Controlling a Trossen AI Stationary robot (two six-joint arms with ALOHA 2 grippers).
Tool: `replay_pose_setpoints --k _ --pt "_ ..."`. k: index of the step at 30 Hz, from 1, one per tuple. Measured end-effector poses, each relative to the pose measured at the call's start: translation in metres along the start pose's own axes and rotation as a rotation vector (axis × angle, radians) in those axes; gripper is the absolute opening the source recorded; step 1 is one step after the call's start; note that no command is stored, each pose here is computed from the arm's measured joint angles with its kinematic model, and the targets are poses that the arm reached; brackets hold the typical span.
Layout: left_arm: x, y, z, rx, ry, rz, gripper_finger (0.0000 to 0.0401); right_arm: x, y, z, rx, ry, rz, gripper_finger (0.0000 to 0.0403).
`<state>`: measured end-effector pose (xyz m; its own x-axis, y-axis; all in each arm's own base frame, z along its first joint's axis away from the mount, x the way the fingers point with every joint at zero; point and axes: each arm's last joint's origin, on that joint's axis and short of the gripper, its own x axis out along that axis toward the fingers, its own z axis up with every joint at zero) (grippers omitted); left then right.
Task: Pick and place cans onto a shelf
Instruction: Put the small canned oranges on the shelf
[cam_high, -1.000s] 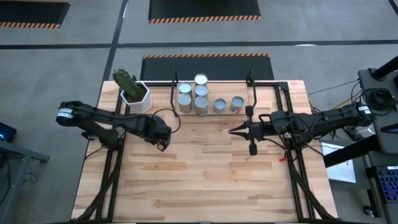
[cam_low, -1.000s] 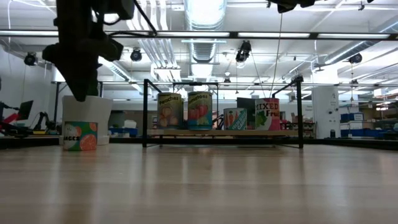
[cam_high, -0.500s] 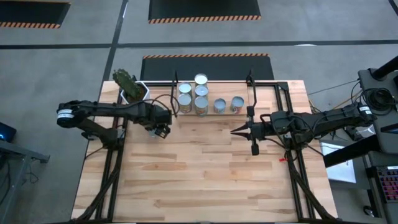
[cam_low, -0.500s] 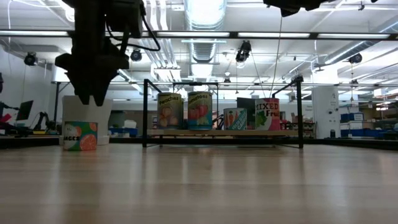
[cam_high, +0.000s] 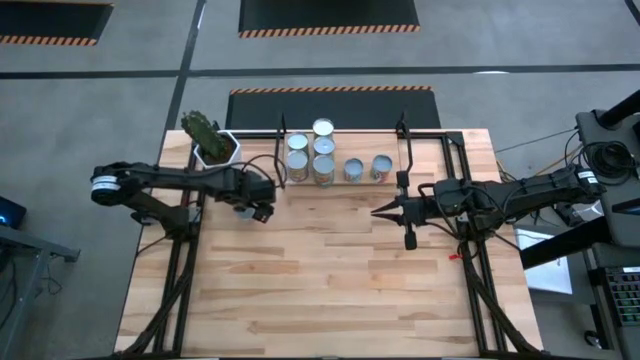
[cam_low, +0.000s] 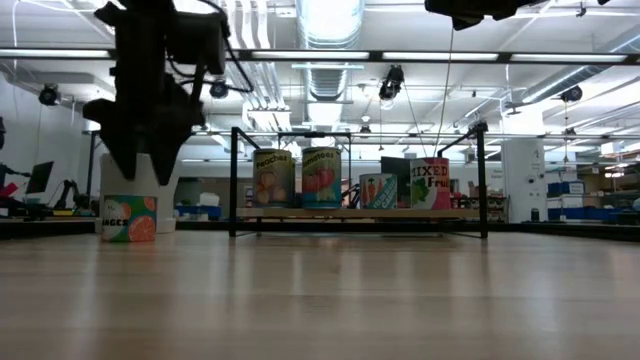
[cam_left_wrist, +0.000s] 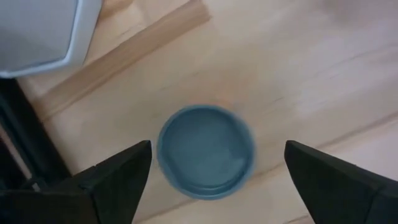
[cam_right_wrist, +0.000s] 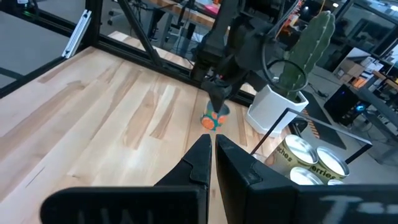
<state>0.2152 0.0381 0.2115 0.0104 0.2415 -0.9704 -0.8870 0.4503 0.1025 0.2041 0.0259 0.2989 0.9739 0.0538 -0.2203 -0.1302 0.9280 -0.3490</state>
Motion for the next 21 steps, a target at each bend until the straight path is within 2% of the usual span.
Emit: replay_pose_setpoints --k 16,21 --pt "0.034 0.010 -0.018 -0.030 0.015 0.029 0.0345 0.000 0.000 0.000 -0.002 0.000 0.000 0.0012" --pt "0.035 0.010 -0.018 -0.023 0.011 0.023 0.0319 0.000 0.000 0.000 -0.001 0.000 0.000 0.0012"
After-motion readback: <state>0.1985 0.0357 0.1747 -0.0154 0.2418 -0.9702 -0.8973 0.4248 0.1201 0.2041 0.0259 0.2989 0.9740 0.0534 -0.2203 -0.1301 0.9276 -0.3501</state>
